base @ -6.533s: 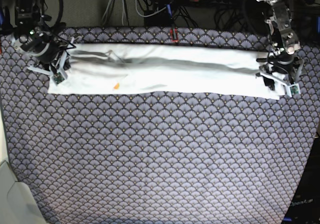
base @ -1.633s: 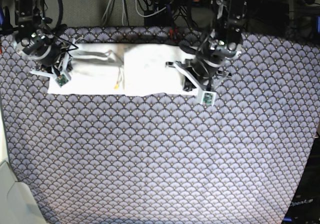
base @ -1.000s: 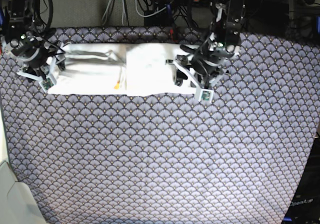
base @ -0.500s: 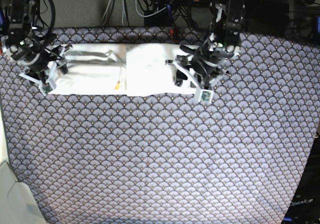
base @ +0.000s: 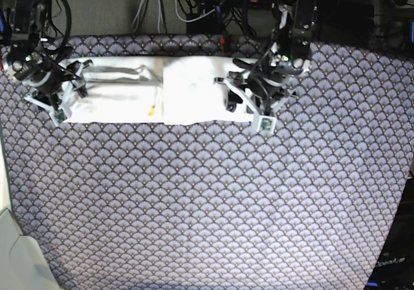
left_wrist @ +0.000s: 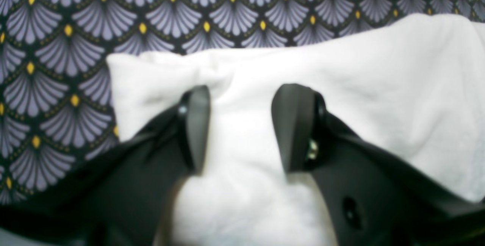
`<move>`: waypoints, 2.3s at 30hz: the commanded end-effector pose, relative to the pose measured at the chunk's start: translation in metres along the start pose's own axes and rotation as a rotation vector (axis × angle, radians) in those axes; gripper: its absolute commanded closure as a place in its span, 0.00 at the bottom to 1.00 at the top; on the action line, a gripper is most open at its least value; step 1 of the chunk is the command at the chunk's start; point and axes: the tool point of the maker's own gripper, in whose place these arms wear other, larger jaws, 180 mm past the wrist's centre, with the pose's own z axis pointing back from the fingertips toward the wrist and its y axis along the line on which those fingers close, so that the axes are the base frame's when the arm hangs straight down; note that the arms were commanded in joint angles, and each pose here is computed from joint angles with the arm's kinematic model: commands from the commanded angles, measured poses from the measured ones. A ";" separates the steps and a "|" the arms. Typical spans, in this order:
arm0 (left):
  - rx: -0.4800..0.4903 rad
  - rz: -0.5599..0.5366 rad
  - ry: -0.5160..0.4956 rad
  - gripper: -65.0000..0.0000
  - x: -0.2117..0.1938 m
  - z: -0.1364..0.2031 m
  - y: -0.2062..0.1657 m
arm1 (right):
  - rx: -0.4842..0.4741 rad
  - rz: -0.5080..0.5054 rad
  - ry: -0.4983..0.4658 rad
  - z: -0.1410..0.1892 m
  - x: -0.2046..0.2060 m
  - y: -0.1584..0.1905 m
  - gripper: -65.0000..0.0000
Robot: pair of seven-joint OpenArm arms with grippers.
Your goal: Fold the T-shirt properly
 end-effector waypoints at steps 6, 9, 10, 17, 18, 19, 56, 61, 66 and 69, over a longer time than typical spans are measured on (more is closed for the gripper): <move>-0.005 -0.005 -0.037 0.54 0.013 0.002 -0.002 | -0.027 0.017 -0.012 0.004 0.004 -0.010 0.46; -0.004 -0.004 -0.037 0.54 0.013 0.002 -0.001 | -0.028 0.013 -0.014 0.004 0.004 -0.010 0.46; -0.003 -0.003 -0.037 0.54 0.013 0.002 -0.001 | -0.035 0.004 -0.014 0.005 0.003 -0.013 0.46; -0.003 -0.003 -0.037 0.54 0.013 0.002 -0.001 | -0.097 -0.074 -0.034 0.014 0.000 -0.033 0.38; -0.001 -0.002 -0.038 0.54 0.013 0.002 0.000 | -0.095 -0.073 -0.032 0.013 0.000 -0.033 0.38; -0.001 -0.002 -0.038 0.54 0.013 0.002 0.000 | -0.095 -0.073 -0.031 0.013 -0.001 -0.032 0.38; -0.001 -0.008 -0.083 0.54 0.027 0.010 -0.003 | 0.012 -0.180 0.057 -0.023 -0.034 -0.005 0.67; 0.009 -0.017 -0.080 0.54 0.027 0.011 0.002 | 0.066 -0.127 0.051 -0.022 -0.032 0.005 1.00; 0.030 -0.032 -0.087 0.54 0.029 0.016 0.013 | 0.054 -0.120 0.043 -0.019 -0.029 0.001 1.00; 0.085 0.002 -0.101 0.54 0.029 0.026 0.035 | 0.036 -0.084 0.013 -0.008 -0.020 0.001 1.00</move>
